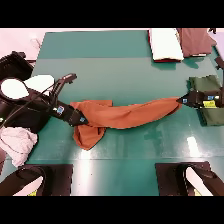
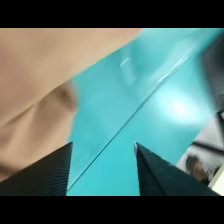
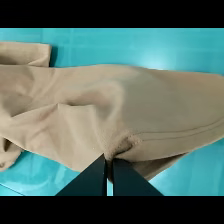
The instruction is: Fold the shirts.
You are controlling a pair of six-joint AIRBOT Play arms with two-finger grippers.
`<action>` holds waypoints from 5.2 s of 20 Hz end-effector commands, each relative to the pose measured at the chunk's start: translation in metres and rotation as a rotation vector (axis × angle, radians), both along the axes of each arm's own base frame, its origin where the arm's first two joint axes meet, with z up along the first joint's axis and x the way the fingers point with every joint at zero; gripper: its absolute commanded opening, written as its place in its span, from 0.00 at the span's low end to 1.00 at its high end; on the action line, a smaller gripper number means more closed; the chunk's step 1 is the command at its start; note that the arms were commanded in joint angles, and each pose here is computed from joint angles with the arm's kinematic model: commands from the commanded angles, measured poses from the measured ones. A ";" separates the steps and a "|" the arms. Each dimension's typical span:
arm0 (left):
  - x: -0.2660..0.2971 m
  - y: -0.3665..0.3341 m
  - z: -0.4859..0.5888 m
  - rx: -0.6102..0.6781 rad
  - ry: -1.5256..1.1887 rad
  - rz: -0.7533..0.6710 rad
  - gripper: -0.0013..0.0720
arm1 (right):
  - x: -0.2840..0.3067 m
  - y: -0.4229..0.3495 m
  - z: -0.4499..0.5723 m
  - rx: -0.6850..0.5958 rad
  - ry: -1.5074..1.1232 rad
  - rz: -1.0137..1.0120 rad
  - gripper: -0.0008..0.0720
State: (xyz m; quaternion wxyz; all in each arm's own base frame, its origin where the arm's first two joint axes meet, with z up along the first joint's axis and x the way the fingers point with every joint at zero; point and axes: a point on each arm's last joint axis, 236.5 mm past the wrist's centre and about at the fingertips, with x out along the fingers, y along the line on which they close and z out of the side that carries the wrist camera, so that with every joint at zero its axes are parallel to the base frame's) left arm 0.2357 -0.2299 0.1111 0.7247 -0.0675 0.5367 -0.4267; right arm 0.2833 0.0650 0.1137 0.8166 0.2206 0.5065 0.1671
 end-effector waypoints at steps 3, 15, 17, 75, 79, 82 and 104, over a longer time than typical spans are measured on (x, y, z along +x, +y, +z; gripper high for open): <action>0.086 0.039 0.058 -0.025 -0.243 0.284 0.66 | -0.001 0.000 -0.004 0.002 0.000 -0.009 0.03; 0.150 0.127 -0.145 0.071 0.356 0.569 0.66 | 0.000 -0.001 -0.004 0.000 -0.007 -0.014 0.03; 0.154 0.123 -0.161 0.048 0.399 0.585 0.66 | 0.000 -0.001 -0.004 0.001 -0.007 -0.014 0.03; 0.231 0.189 -0.028 0.130 0.040 0.608 0.68 | 0.140 -0.046 -0.039 -0.066 0.310 0.033 0.61; 0.155 0.216 -0.061 0.310 0.115 0.652 0.68 | 0.110 -0.038 -0.031 -0.081 0.267 0.064 0.60; 0.077 0.200 -0.116 0.313 0.247 0.661 0.68 | 0.090 -0.025 -0.034 -0.086 0.240 0.056 0.60; -0.010 0.105 -0.172 0.142 0.366 0.564 0.05 | 0.012 -0.074 -0.086 -0.195 0.438 0.001 0.60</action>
